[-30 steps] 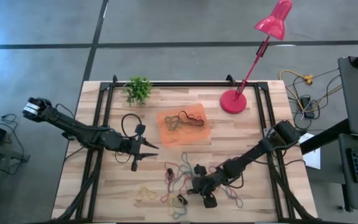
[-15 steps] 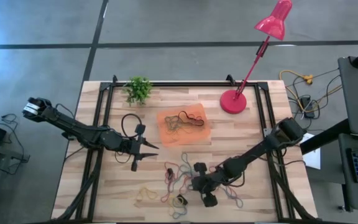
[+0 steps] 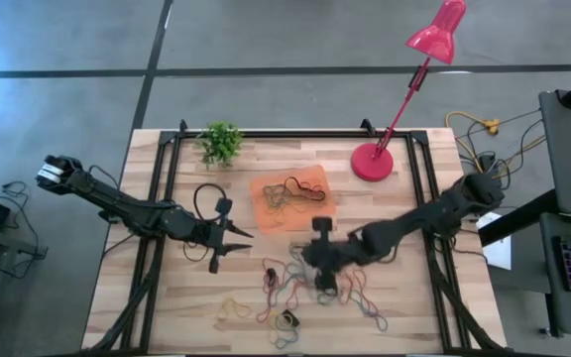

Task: Pick and place rubber bands into bin
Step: Put the black rubber band into the orange bin, then put the blue rubber band into the orange bin, then put the black rubber band into the orange bin

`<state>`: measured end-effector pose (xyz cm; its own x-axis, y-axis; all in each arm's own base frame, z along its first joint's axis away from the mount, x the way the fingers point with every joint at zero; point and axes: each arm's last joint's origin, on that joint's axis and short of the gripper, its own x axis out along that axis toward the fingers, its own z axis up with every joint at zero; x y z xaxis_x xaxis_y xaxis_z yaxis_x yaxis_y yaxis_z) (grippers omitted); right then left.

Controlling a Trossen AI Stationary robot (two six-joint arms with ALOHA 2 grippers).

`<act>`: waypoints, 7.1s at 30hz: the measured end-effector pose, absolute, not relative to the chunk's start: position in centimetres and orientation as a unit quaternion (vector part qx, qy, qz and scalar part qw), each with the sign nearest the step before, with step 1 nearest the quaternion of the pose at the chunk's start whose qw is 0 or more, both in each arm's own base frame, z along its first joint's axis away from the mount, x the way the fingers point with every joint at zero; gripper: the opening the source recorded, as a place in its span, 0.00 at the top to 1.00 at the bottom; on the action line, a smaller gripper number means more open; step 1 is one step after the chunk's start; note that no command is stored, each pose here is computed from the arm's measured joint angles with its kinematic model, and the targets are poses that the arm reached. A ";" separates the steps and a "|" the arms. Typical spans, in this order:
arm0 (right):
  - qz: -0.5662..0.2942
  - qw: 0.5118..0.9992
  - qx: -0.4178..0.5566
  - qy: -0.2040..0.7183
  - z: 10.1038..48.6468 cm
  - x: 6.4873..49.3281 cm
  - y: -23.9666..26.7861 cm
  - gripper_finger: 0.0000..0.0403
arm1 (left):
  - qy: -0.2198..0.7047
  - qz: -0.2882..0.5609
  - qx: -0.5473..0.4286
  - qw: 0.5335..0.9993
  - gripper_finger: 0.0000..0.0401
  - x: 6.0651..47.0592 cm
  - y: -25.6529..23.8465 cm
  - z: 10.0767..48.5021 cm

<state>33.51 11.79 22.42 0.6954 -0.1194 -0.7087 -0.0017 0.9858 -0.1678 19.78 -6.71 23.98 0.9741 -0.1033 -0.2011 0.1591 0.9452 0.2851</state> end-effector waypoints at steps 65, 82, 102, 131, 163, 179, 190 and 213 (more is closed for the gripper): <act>0.032 0.899 0.066 0.432 15.3 32.5 9.8 0.68 | 0.113 -0.014 0.176 0.978 0.77 19.6 -5.7 22.6; 0.040 0.886 0.083 0.455 12.7 33.0 10.7 0.70 | 0.108 -0.012 0.174 0.979 0.77 19.7 -5.6 22.6; 0.029 0.882 0.088 0.463 11.2 33.6 11.1 0.73 | 0.108 -0.010 0.173 0.979 0.77 19.7 -5.5 22.5; -0.012 0.900 -0.054 0.432 18.7 33.5 10.2 0.98 | 0.105 -0.010 0.172 0.979 0.77 19.7 -5.5 22.6; -0.194 0.890 -0.090 0.403 24.1 33.2 -4.6 0.98 | 0.103 -0.010 0.181 0.978 0.77 19.6 -5.5 22.4; -0.233 0.884 -0.064 0.401 23.1 32.6 -6.8 0.98 | 0.102 -0.010 0.181 0.978 0.77 19.6 -5.5 22.4; -0.187 0.901 -0.022 0.391 23.1 32.7 -6.9 0.96 | 0.102 -0.010 0.181 0.978 0.77 19.6 -5.5 22.4; 0.014 0.891 -0.052 0.450 20.7 32.0 0.2 0.64 | 0.212 -0.102 0.104 0.966 0.77 22.6 -7.1 18.7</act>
<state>32.02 0.19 20.75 0.5948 -0.0220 -0.8036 -0.0710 0.9943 -0.0798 22.61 -7.08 18.66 0.8896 -0.1522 -0.4306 0.2402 0.9579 0.1575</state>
